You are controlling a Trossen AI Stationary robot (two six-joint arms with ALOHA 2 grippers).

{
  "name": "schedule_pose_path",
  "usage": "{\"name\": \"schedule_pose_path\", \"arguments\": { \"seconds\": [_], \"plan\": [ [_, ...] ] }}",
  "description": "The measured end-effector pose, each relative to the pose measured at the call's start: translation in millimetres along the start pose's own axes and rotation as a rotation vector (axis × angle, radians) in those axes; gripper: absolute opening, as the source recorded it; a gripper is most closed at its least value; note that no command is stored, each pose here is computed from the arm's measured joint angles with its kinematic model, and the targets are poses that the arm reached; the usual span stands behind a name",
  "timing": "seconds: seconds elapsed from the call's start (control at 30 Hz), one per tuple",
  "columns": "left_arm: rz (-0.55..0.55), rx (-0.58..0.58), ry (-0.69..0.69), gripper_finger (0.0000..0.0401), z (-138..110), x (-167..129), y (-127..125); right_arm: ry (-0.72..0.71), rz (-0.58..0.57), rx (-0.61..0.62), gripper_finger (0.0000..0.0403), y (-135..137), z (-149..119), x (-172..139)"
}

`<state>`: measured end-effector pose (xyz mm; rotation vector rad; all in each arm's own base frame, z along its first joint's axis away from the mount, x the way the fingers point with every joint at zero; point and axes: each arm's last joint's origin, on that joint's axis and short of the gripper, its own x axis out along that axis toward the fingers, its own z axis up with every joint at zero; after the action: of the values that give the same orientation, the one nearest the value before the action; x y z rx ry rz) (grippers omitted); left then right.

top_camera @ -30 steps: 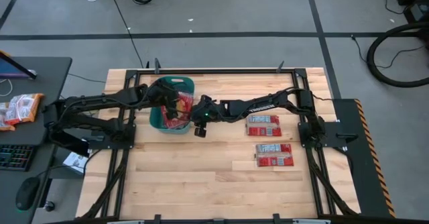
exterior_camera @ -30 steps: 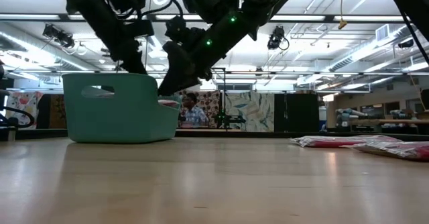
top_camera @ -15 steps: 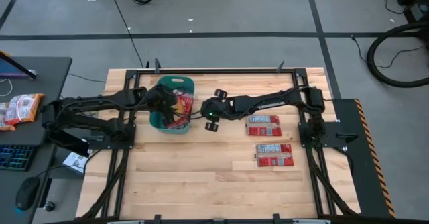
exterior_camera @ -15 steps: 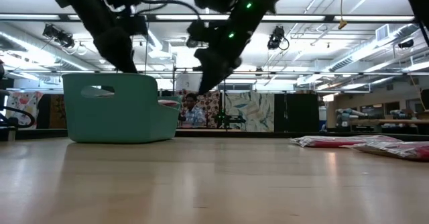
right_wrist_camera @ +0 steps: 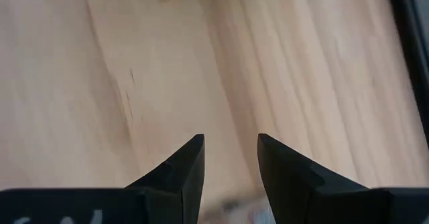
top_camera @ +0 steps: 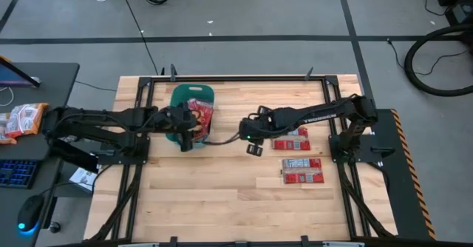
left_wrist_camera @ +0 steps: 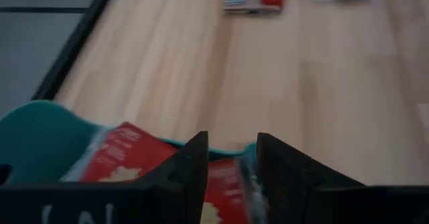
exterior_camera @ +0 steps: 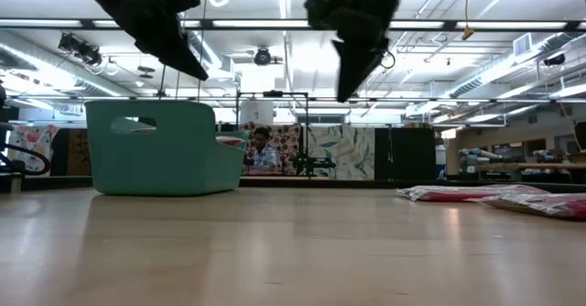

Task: Sort popcorn bags into baskets
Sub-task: Put the red popcorn bag into the green bin

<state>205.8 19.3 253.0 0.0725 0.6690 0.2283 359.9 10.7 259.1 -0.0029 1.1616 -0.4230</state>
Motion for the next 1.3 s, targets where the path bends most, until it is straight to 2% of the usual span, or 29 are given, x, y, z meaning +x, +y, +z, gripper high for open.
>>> {"name": "schedule_pose_path", "arguments": {
  "seconds": [0.13,0.3,0.4,0.57,0.7,0.93,1.17,1.3],
  "plan": [
    [-0.034,0.006,-0.004,0.0132,0,-2,-9,0.132,-0.032,0.005,0.0144,0,-26,4],
    [-0.053,0.001,-0.006,0.0132,0,-3,-14,0.203,-0.004,0.074,0.0144,0,-53,10],
    [-0.062,-0.008,-0.002,0.0132,0,-3,-16,0.244,0.031,0.115,0.0144,4,-69,8],
    [-0.078,0.006,-0.003,0.0132,0,-4,-19,0.361,0.171,0.233,0.0144,16,-94,3],
    [-0.082,0.011,-0.007,0.0132,0,-4,-20,0.391,0.197,0.333,0.0144,32,-106,3],
    [-0.082,0.032,-0.016,0.0132,1,-4,-20,0.416,0.088,0.498,0.0142,69,-109,19],
    [-0.081,0.062,-0.020,0.0132,1,-4,-20,0.551,-0.154,0.481,0.0135,100,-99,39],
    [-0.081,0.085,-0.017,0.0132,1,-4,-20,0.554,-0.214,0.490,0.0135,115,-86,42]
  ]
}}
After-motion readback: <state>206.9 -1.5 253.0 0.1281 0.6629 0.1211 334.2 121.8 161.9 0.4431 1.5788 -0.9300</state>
